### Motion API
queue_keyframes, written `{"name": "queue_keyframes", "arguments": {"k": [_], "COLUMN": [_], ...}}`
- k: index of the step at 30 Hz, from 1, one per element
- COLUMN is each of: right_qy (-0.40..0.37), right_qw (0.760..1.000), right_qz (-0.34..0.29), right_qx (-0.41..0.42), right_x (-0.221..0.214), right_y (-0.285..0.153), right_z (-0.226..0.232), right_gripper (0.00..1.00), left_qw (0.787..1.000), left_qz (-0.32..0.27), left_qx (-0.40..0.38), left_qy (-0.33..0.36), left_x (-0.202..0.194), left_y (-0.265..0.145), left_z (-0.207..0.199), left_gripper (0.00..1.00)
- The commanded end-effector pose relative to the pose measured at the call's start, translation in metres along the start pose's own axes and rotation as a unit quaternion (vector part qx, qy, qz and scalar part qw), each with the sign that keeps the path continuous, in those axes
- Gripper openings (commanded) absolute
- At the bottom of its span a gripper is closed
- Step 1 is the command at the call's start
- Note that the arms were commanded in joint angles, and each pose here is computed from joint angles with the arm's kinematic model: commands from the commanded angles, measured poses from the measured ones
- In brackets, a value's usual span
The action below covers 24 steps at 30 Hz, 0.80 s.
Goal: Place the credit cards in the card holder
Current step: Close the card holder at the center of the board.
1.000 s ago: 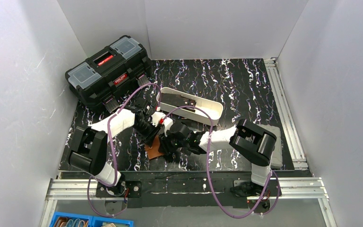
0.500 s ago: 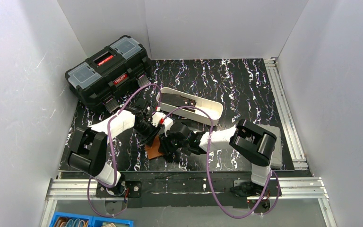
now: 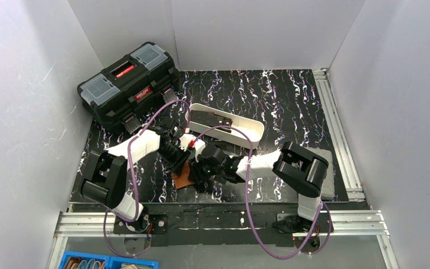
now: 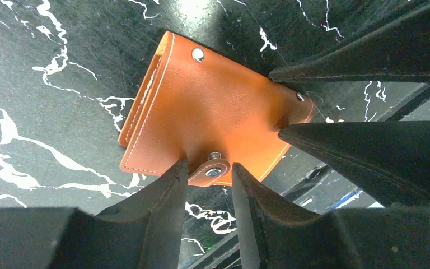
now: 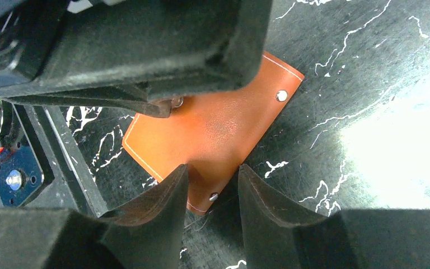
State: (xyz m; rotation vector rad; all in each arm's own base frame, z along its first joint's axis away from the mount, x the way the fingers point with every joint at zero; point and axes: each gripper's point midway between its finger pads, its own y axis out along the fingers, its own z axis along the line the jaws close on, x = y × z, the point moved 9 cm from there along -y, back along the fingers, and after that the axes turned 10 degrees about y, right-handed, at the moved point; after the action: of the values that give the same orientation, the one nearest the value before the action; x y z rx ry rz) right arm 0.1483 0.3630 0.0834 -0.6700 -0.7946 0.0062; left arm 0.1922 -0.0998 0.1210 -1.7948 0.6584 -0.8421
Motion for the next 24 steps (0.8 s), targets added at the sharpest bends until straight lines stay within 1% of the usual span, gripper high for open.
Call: {"name": "queue_keyframes", "arguments": {"k": [1,3,6,9,11,14,17,20,21,24], "right_qy": [0.020,0.015,0.000,-0.014,-0.026,-0.057,-0.078,-0.068,-0.065,-0.068], "right_qw": [0.999,0.999,0.999,0.999,0.998,0.996,0.996,0.997,0.997,0.996], "right_qz": [-0.010,-0.016,-0.024,-0.025,-0.036,-0.036,0.006,0.031,0.038,0.064], "right_qx": [-0.025,-0.028,-0.035,-0.037,-0.049,-0.050,-0.051,-0.031,-0.025,-0.010], "right_x": [0.009,0.013,0.023,0.033,0.041,0.055,0.064,0.063,0.060,0.053], "right_y": [0.003,-0.002,-0.010,-0.016,-0.022,-0.026,-0.020,-0.012,-0.010,-0.005], "right_z": [-0.009,-0.007,-0.003,0.003,0.005,0.011,0.017,0.022,0.024,0.032], "right_gripper": [0.46,0.48,0.50,0.51,0.52,0.53,0.54,0.55,0.55,0.56], "left_qw": [0.980,0.981,0.980,0.981,0.982,0.980,0.979,0.970,0.968,0.967], "left_qz": [-0.053,-0.074,-0.128,-0.149,-0.160,-0.171,-0.167,-0.205,-0.214,-0.216], "left_qx": [-0.140,-0.136,-0.131,-0.107,-0.096,-0.101,-0.106,-0.093,-0.079,-0.049], "left_qy": [0.131,0.118,0.079,0.058,0.034,-0.007,-0.054,-0.096,-0.108,-0.125], "left_x": [0.015,0.023,0.039,0.050,0.051,0.042,0.029,0.010,0.002,-0.010], "left_y": [-0.015,-0.030,-0.068,-0.102,-0.119,-0.134,-0.140,-0.147,-0.149,-0.151], "left_z": [-0.049,-0.045,-0.027,-0.009,0.003,0.019,0.030,0.038,0.038,0.040], "left_gripper": [0.35,0.38,0.46,0.54,0.56,0.59,0.60,0.62,0.64,0.77]}}
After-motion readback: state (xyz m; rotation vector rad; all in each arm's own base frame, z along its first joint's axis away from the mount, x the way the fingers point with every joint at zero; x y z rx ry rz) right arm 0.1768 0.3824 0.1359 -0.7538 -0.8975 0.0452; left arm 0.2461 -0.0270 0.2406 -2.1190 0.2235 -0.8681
